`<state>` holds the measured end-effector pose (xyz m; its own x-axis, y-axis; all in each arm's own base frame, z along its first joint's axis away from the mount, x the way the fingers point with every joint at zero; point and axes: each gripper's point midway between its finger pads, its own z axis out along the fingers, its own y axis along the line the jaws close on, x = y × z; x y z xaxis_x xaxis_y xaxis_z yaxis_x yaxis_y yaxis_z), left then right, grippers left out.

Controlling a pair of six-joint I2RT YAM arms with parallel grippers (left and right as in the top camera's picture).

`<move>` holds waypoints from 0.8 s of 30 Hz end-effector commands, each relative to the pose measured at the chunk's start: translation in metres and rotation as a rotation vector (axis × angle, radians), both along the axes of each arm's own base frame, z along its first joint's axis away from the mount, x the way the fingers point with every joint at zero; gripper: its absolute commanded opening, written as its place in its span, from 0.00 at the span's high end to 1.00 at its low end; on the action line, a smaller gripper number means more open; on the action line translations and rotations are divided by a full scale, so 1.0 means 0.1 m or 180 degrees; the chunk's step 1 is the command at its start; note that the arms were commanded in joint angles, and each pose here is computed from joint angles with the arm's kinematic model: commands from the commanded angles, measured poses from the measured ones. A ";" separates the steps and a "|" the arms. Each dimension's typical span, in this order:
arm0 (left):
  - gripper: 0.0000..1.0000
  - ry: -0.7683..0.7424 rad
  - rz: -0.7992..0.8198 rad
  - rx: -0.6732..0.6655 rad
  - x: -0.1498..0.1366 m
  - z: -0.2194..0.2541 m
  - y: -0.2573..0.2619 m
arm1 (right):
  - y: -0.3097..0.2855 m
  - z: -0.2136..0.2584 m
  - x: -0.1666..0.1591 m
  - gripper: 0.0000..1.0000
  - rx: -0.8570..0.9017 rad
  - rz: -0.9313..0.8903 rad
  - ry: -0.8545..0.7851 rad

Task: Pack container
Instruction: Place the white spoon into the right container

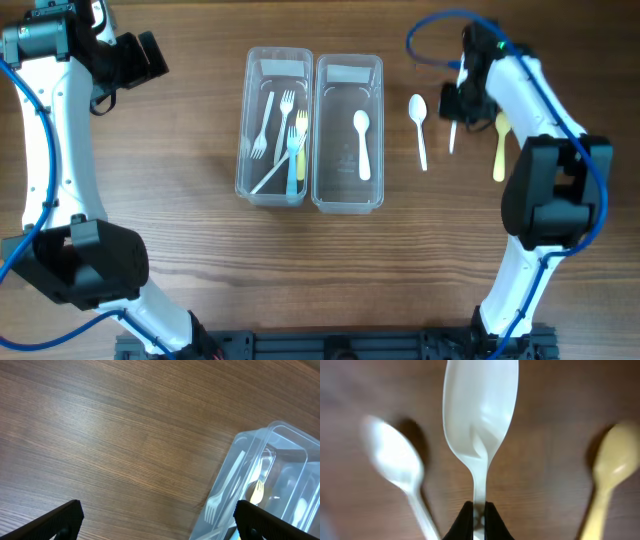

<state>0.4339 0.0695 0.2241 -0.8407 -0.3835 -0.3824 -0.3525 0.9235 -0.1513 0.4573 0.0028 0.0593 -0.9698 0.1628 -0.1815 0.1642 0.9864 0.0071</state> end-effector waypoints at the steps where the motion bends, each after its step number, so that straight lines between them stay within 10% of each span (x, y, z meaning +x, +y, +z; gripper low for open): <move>1: 0.00 -0.0006 0.0030 -0.0014 0.03 -0.01 0.01 | 0.33 0.81 0.22 0.96 0.0334 0.0175 -0.0550; 10: 0.00 -0.0002 0.0030 -0.0015 0.03 -0.01 0.01 | 1.73 1.16 -0.23 0.96 0.0771 0.0978 -0.0544; 22: 0.00 0.0036 0.0031 -0.0021 0.00 -0.02 0.01 | 2.19 0.39 -0.42 0.96 0.0401 0.1231 -0.0165; 24: 0.00 0.0047 0.0032 -0.0023 -0.01 -0.02 0.01 | 2.20 0.33 -0.40 0.80 0.0394 0.1250 -0.0157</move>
